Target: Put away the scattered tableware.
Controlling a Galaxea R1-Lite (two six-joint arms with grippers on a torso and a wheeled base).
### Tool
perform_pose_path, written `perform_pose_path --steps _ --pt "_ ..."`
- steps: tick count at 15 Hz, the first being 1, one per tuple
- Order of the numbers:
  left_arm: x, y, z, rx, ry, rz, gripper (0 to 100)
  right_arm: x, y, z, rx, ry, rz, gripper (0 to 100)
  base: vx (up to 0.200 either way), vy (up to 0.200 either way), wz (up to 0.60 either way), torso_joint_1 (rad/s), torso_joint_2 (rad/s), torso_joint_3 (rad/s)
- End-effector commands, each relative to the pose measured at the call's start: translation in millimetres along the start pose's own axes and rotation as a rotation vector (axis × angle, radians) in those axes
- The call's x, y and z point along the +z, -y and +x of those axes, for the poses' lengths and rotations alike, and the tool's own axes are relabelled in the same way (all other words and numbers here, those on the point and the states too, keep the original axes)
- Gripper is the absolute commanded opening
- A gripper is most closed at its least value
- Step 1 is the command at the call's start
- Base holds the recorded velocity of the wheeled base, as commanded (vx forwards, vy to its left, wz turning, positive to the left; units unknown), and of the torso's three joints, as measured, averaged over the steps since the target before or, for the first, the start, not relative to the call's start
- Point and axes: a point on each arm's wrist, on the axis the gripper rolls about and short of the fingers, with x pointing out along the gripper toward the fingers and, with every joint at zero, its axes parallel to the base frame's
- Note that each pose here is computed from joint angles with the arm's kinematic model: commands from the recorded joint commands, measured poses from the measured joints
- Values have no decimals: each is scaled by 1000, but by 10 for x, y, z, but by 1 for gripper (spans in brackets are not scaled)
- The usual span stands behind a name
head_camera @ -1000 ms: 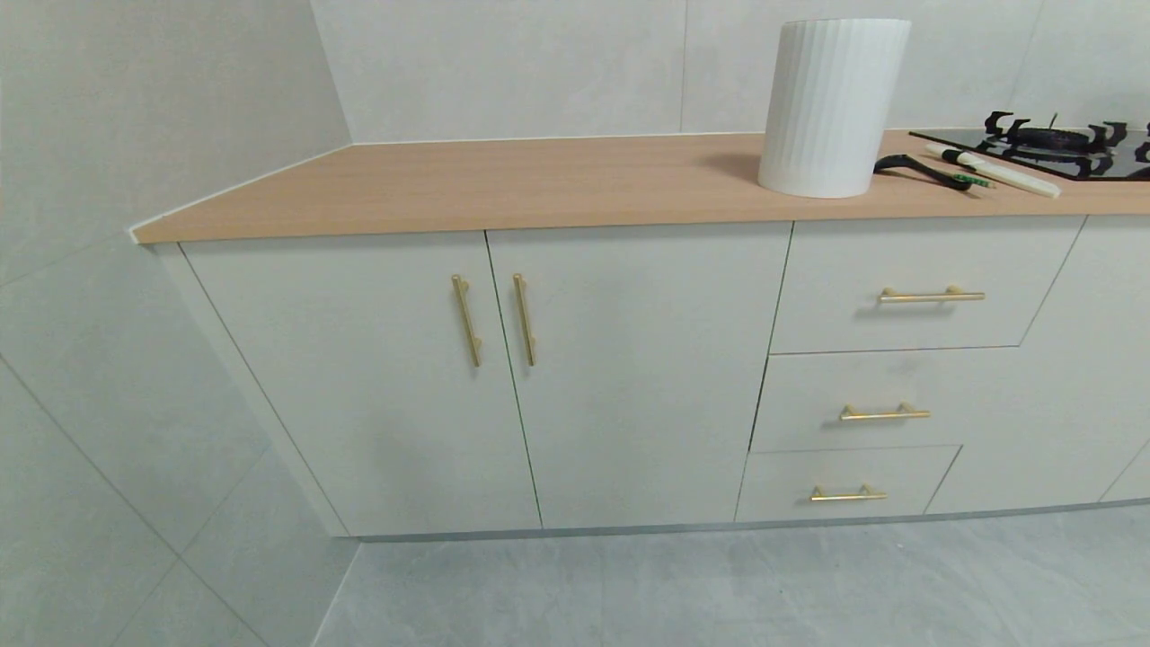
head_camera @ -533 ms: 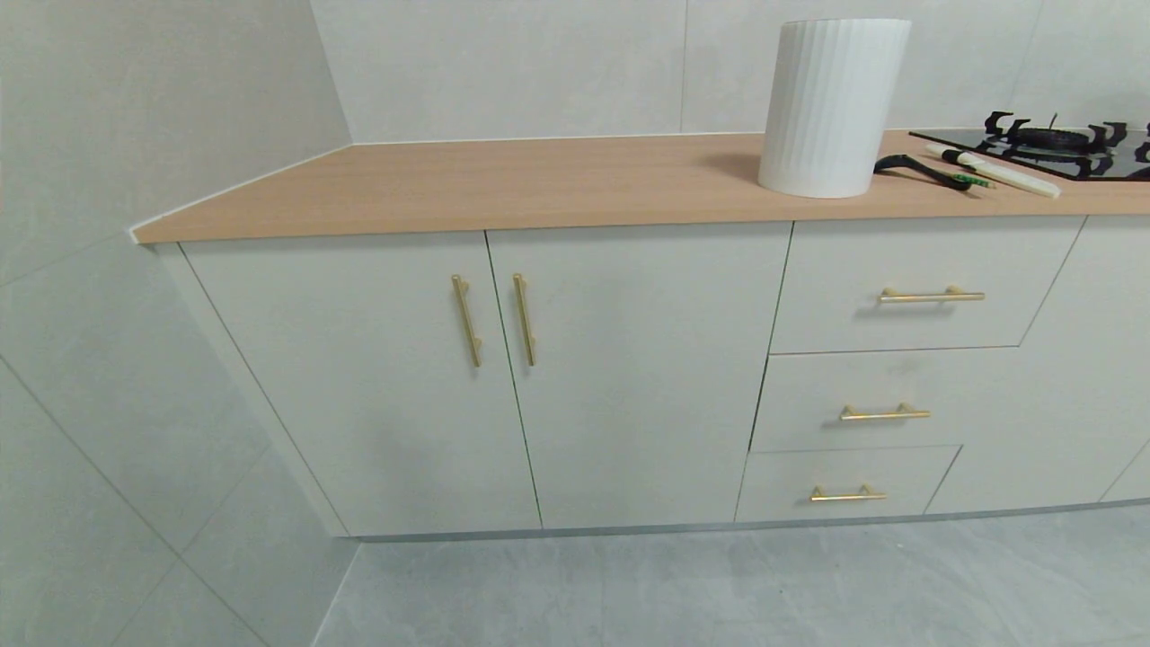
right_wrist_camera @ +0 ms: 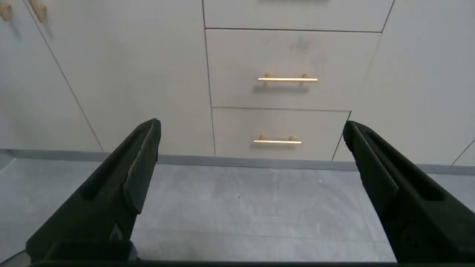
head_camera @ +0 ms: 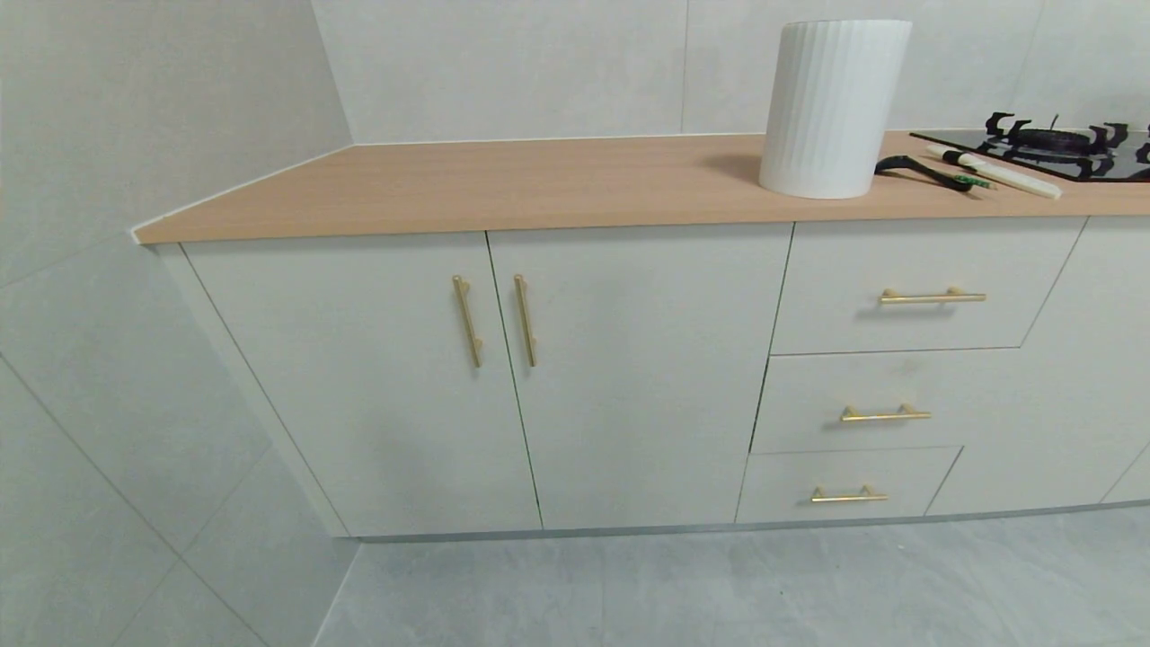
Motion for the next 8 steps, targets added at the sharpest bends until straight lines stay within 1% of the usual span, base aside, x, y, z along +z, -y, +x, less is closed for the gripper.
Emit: perform_pose_path --steps 1,8 --pt "0 0 1 1 -1 0 100 1 0 2 1 -2 -1 100 0 -200 0 7 2 2" --pt "0 0 1 1 -1 -2 100 1 0 2 1 -2 -1 100 0 -200 0 4 1 1"
